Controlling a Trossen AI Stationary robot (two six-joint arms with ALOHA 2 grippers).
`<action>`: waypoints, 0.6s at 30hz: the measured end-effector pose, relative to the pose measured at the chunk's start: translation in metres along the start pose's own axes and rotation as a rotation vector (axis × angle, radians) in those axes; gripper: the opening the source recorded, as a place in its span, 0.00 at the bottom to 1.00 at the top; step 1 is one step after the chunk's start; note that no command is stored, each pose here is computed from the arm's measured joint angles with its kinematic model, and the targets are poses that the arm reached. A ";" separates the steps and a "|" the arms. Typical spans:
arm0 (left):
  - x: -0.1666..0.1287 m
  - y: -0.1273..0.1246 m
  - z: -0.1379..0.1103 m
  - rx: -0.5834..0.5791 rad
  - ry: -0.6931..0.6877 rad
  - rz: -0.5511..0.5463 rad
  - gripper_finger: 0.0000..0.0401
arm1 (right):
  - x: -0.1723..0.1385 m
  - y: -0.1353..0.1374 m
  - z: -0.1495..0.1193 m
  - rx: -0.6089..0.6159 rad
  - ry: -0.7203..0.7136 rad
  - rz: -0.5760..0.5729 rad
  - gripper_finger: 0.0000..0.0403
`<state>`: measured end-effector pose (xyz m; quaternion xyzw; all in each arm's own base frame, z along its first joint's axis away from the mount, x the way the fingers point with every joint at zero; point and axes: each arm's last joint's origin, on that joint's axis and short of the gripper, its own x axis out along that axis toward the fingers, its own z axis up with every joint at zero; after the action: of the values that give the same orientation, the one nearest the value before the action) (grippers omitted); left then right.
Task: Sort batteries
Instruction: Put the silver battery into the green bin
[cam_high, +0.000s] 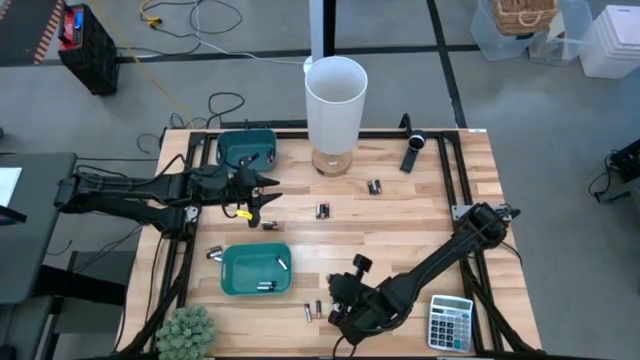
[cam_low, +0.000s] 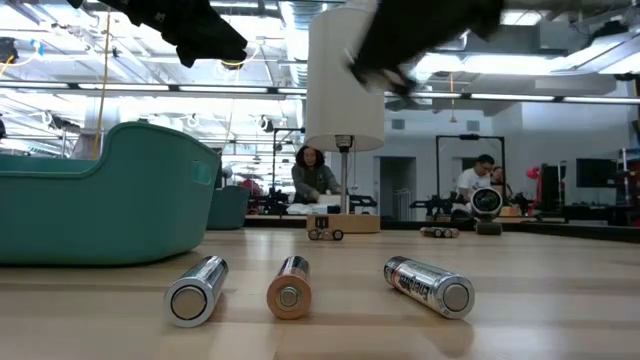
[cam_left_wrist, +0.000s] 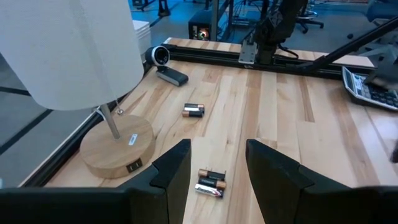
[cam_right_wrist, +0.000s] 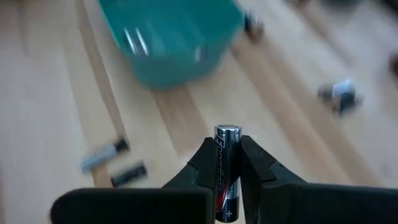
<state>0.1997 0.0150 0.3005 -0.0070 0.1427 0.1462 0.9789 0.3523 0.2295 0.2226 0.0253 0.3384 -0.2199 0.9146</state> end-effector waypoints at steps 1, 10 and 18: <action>0.000 0.000 0.000 0.001 0.000 0.000 0.37 | -0.002 0.000 0.005 -0.015 -0.029 0.011 0.11; -0.001 0.000 0.002 0.007 -0.020 -0.002 0.37 | 0.008 0.012 0.050 -0.112 -0.261 0.249 0.11; -0.026 -0.008 0.010 0.020 -0.098 -0.077 0.37 | 0.043 -0.009 0.074 -0.114 -0.414 0.398 0.11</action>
<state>0.1812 0.0004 0.3170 0.0046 0.0957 0.1073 0.9896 0.4226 0.1907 0.2533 -0.0055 0.1447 -0.0171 0.9893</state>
